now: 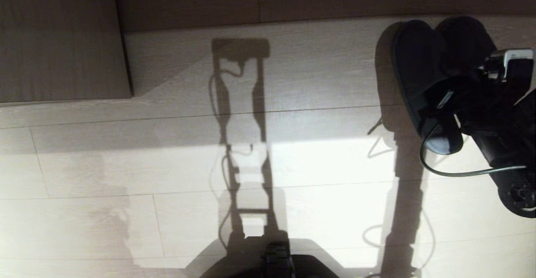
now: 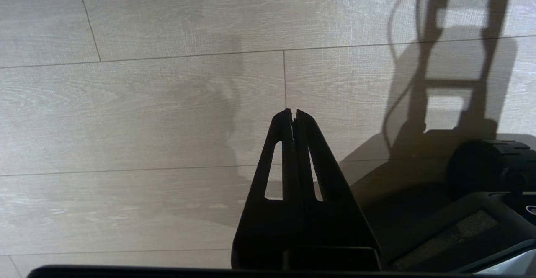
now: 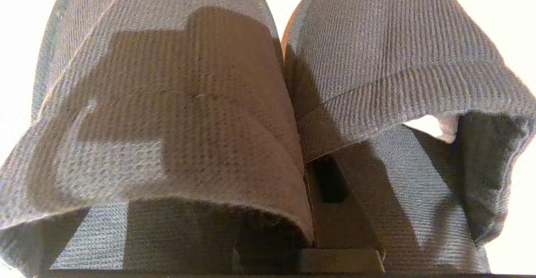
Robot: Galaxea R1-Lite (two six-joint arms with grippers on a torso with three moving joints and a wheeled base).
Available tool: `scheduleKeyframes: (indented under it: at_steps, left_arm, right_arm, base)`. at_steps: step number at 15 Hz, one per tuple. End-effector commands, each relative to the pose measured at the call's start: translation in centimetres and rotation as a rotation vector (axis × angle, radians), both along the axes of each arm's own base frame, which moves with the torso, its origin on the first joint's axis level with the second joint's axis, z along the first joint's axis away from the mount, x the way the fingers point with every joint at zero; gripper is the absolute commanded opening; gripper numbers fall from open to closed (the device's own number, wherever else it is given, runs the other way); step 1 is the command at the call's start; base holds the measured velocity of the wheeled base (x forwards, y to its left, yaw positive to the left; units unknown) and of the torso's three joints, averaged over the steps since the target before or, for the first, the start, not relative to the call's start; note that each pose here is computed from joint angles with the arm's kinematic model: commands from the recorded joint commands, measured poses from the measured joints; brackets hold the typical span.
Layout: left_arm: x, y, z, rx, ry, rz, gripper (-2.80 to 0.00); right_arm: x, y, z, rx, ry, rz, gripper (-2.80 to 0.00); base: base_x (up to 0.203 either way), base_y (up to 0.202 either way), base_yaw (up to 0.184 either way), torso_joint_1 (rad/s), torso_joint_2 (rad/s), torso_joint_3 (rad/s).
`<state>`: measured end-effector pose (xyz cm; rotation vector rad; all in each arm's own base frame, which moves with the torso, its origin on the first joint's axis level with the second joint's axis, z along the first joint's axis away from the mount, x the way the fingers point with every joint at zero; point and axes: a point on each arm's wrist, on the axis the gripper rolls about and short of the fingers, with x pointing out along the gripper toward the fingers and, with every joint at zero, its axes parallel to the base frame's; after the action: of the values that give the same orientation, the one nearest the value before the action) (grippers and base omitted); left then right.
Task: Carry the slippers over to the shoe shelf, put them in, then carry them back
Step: Place the slippers on the floor
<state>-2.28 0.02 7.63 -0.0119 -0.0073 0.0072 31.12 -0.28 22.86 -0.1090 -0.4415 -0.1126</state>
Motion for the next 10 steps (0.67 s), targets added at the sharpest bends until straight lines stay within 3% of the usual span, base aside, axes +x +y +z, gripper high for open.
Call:
scheduleKeyframes:
  at_steps: [1, 7, 8, 10]
  left_arm:
    - [0.0, 0.0, 0.0, 0.000, 0.000, 0.002, -2.80]
    - [0.0, 0.0, 0.0, 0.000, 0.000, 0.000, -2.80]
    - [0.0, 0.0, 0.0, 0.000, 0.000, 0.000, -2.80]
    - [0.0, 0.0, 0.0, 0.000, 0.000, 0.002, -2.80]
  right_arm:
    - [2.0, 0.0, -2.7, 0.000, 0.065, 0.005, -2.80]
    - [3.8, 0.1, -5.9, -0.003, 0.136, 0.038, -2.80]
    - [3.8, 0.1, -6.0, -0.003, 0.139, 0.039, 0.00]
    - [3.8, 0.1, -5.9, 0.004, 0.134, 0.042, 0.00]
  base:
    - [0.000, 0.000, 0.000, 0.000, 0.00, 0.000]
    - [0.000, 0.000, 0.000, 0.000, 0.00, 0.000]
    - [0.000, 0.000, 0.000, 0.000, 0.00, 0.000]
    - [0.000, 0.000, 0.000, 0.000, 0.00, 0.000]
